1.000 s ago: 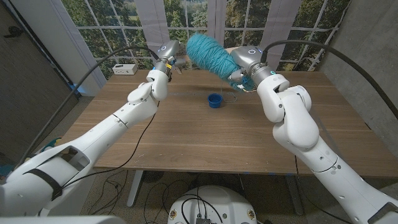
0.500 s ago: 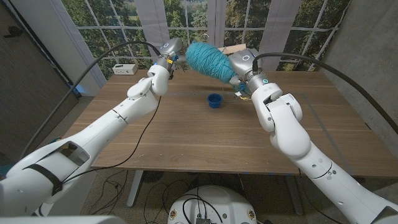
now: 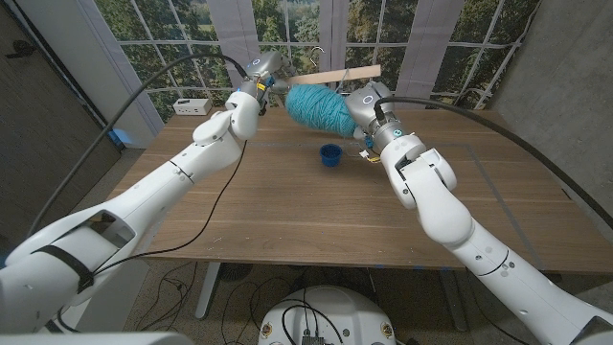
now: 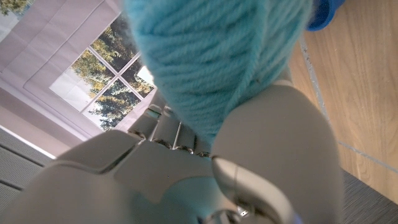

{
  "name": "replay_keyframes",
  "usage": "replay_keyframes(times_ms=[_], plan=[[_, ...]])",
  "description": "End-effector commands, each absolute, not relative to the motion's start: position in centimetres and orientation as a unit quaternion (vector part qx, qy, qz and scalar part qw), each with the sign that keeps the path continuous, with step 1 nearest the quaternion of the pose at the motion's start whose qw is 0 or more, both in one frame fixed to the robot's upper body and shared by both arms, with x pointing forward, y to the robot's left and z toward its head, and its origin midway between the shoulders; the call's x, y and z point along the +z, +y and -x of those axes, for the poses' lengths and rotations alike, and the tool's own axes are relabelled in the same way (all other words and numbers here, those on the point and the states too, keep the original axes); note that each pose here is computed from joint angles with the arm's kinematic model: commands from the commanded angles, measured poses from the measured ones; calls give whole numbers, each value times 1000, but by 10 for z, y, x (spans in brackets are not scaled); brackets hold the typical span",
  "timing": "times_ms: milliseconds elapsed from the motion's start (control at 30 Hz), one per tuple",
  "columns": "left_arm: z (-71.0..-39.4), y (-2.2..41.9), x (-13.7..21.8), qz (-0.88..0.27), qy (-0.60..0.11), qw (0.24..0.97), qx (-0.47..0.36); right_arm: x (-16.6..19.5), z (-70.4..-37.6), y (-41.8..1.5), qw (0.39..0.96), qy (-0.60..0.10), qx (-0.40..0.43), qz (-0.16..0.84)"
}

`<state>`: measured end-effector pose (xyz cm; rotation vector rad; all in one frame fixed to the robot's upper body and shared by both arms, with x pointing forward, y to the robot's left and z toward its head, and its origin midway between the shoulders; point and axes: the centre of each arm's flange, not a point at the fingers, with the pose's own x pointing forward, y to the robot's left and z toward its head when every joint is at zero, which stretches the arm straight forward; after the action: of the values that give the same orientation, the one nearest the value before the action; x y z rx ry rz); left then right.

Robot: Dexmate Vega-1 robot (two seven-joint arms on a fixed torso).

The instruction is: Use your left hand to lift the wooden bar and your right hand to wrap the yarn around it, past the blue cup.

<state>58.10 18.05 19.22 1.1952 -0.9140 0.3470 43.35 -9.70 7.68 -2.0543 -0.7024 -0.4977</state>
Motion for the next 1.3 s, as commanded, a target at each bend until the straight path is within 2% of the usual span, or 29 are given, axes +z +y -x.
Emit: replay_keyframes(times_ms=[33, 267, 433, 733, 1300], plan=[[-581, 177, 200, -549, -423, 706, 145, 74, -449, -92, 432, -240, -165, 853], [-583, 178, 202, -545, -422, 716, 114, 78, -459, -88, 439, -217, -141, 860], [-583, 179, 201, -538, -421, 723, 97, 83, -466, -87, 452, -170, -118, 868], [-577, 182, 203, -542, -423, 718, 111, 90, -478, -92, 473, -92, -88, 872], [-560, 204, 215, -520, -433, 727, 118, 90, -501, -122, 518, 10, -54, 853]])
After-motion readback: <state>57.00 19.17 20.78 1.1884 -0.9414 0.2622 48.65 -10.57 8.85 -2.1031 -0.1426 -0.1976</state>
